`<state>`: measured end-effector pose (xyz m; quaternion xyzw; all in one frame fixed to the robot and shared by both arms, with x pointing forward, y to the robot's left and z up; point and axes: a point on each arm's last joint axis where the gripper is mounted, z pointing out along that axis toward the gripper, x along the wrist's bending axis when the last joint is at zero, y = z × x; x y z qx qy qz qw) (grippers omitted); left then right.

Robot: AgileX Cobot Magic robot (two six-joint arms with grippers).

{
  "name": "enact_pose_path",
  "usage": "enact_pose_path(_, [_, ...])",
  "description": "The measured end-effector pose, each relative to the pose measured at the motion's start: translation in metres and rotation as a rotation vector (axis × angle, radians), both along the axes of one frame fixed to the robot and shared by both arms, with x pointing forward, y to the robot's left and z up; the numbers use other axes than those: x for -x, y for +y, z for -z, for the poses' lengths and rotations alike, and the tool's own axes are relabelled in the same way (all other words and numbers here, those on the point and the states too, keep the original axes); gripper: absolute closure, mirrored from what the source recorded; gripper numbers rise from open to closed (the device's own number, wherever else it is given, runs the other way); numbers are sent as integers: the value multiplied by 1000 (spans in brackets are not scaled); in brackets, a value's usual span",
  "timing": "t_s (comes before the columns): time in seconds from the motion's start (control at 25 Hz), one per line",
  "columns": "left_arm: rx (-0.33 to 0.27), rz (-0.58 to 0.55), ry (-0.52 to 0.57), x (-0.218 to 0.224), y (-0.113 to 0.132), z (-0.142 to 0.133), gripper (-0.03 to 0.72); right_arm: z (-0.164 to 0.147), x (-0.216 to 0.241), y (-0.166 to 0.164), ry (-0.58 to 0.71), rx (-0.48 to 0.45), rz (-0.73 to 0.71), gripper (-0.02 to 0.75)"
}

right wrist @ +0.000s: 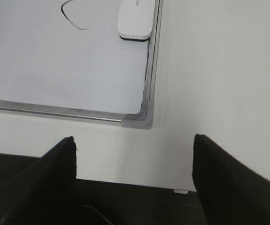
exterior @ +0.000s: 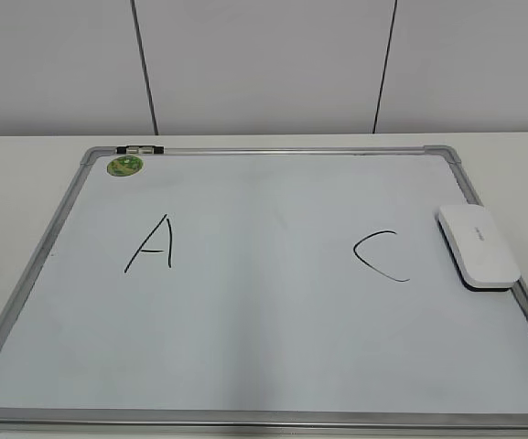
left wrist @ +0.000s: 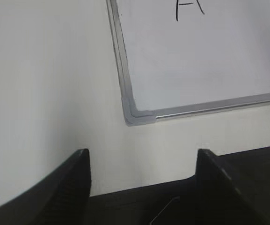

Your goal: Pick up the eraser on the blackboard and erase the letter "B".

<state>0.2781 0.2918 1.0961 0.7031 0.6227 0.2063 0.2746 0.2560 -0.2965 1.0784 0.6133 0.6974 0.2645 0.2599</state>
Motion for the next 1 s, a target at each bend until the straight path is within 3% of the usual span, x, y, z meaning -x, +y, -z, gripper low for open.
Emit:
enact_pose_path(0.16, [-28,-9,32,6,3,23,181,24,3,0,43,6,2,147])
enact_pose_path(0.36, [-38,-14,37,4,4,43,181,27,6,-1,21,14,4,147])
enact_pose_path(0.6, [-42,-20,-23,-3,4,46,181,27,1,-2,-27,20,8,147])
enact_pose_path(1.0, [-53,-24,-35,-5,5,50,182,33,-4,-2,-55,20,7,148])
